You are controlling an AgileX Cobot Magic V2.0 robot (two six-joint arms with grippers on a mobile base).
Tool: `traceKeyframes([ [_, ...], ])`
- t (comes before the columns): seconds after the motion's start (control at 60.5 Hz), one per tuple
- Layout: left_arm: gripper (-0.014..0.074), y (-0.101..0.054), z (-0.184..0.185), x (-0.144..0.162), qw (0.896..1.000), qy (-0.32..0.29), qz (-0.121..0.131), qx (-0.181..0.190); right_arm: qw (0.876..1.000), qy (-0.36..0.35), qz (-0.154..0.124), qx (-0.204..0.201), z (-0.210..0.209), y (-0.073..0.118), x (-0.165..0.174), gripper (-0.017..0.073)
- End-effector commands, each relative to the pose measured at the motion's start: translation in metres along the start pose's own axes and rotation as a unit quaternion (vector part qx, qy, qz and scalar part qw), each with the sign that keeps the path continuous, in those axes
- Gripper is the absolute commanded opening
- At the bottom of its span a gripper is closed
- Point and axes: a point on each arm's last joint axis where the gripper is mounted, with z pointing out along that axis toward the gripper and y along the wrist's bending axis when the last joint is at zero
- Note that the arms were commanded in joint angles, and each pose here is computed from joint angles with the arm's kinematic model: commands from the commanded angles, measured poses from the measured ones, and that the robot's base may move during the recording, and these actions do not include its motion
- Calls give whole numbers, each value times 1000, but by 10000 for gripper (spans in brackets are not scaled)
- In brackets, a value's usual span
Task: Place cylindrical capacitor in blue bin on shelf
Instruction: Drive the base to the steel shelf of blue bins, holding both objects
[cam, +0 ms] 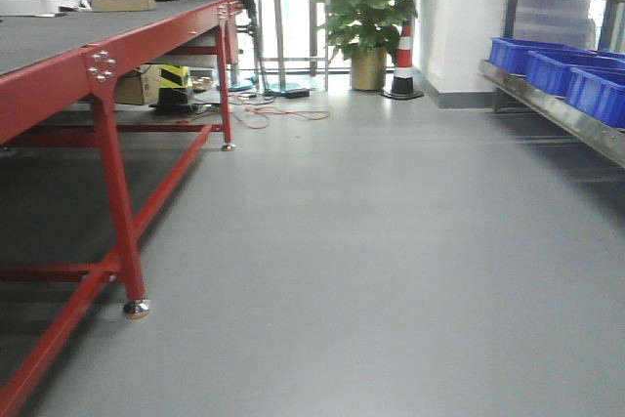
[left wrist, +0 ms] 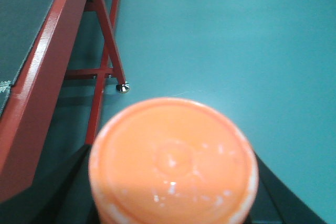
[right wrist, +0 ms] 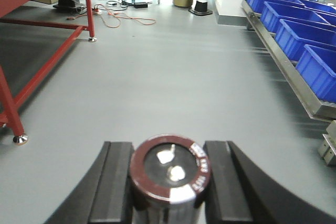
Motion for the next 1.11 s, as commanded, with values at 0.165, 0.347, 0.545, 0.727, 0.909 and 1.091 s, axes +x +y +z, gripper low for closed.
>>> traceKeyframes([
  [0.165, -111, -1, -2, -3, 1000, -15, -1, 4, 1000, -23, -6, 3, -3, 0, -6, -91],
  [0.347, -111, -1, -2, -3, 1000, -15, -1, 4, 1000, -23, -6, 3, -3, 0, -6, -91],
  [0.545, -111, -1, -2, -3, 1000, -15, -1, 4, 1000, -23, -6, 3, -3, 0, -6, -91],
  [0.727, -111, -1, -2, -3, 1000, -15, -1, 4, 1000, -23, -6, 3, -3, 0, -6, -91],
  [0.909, -111, -1, -2, -3, 1000, -16, -1, 4, 1000, -23, -6, 3, -3, 0, -6, -91],
  [1.091, -111, -1, -2, -3, 1000, -16, -1, 4, 1000, -23, -6, 3, -3, 0, -6, -91],
])
